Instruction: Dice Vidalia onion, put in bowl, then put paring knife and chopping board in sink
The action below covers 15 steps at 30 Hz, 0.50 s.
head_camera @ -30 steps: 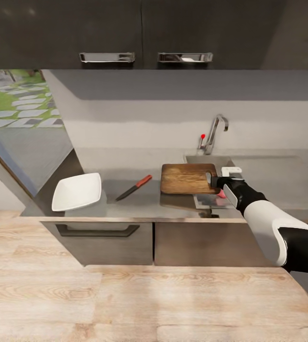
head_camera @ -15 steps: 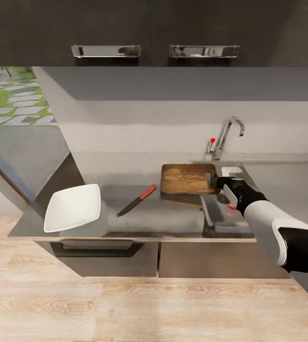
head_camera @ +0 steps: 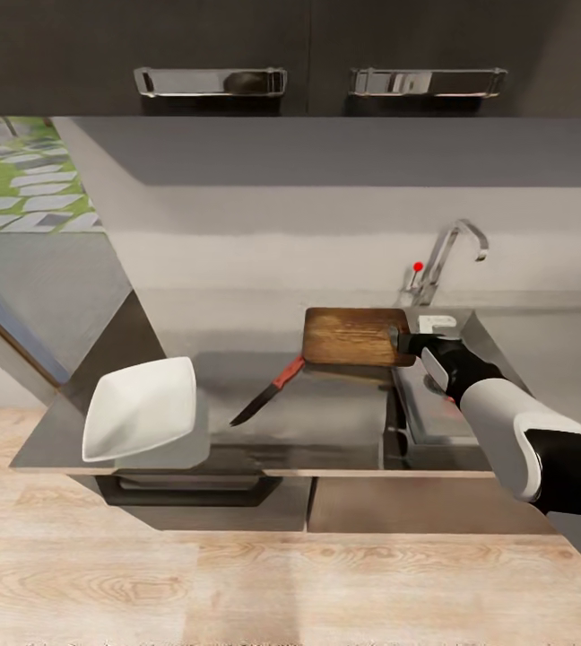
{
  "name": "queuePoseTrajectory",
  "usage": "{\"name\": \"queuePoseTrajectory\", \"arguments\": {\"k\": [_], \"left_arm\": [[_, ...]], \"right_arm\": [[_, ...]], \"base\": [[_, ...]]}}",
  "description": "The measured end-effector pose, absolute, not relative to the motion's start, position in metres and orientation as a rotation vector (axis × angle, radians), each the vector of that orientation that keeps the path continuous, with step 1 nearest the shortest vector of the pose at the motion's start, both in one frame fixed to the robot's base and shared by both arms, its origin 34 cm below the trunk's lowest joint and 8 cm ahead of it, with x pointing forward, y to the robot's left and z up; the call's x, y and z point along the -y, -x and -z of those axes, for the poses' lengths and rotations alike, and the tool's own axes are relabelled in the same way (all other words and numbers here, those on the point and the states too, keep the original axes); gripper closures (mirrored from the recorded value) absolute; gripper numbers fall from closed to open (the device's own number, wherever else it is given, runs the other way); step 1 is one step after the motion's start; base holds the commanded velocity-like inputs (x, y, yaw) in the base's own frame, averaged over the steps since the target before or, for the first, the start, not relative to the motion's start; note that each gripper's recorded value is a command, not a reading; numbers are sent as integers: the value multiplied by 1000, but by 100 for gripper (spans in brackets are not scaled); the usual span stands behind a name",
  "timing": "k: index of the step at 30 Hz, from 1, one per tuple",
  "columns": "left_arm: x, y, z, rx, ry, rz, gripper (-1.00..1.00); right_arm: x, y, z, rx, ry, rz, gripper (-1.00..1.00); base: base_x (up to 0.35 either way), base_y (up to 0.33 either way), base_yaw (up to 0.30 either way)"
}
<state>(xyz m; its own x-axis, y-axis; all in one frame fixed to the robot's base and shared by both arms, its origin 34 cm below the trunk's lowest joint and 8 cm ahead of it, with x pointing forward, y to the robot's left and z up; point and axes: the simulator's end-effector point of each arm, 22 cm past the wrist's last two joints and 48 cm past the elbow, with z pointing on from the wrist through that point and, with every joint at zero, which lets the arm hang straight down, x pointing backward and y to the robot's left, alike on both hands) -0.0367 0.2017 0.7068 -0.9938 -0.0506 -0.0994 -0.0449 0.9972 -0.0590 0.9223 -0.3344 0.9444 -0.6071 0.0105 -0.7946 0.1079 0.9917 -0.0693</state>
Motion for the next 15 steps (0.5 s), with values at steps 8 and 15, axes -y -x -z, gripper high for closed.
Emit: {"name": "queuePoseTrajectory", "arguments": {"k": [8, 15], "left_arm": [[-201, 41, -709, -3050, 74, 86, -100], [-202, 43, -710, -3057, 74, 86, -100]], "right_arm": [[332, -922, -935, -2230, -99, 112, 100], [330, -922, -931, -2235, -97, 94, 100]], "base": [[120, 46, 0], [15, 5, 0]]}}
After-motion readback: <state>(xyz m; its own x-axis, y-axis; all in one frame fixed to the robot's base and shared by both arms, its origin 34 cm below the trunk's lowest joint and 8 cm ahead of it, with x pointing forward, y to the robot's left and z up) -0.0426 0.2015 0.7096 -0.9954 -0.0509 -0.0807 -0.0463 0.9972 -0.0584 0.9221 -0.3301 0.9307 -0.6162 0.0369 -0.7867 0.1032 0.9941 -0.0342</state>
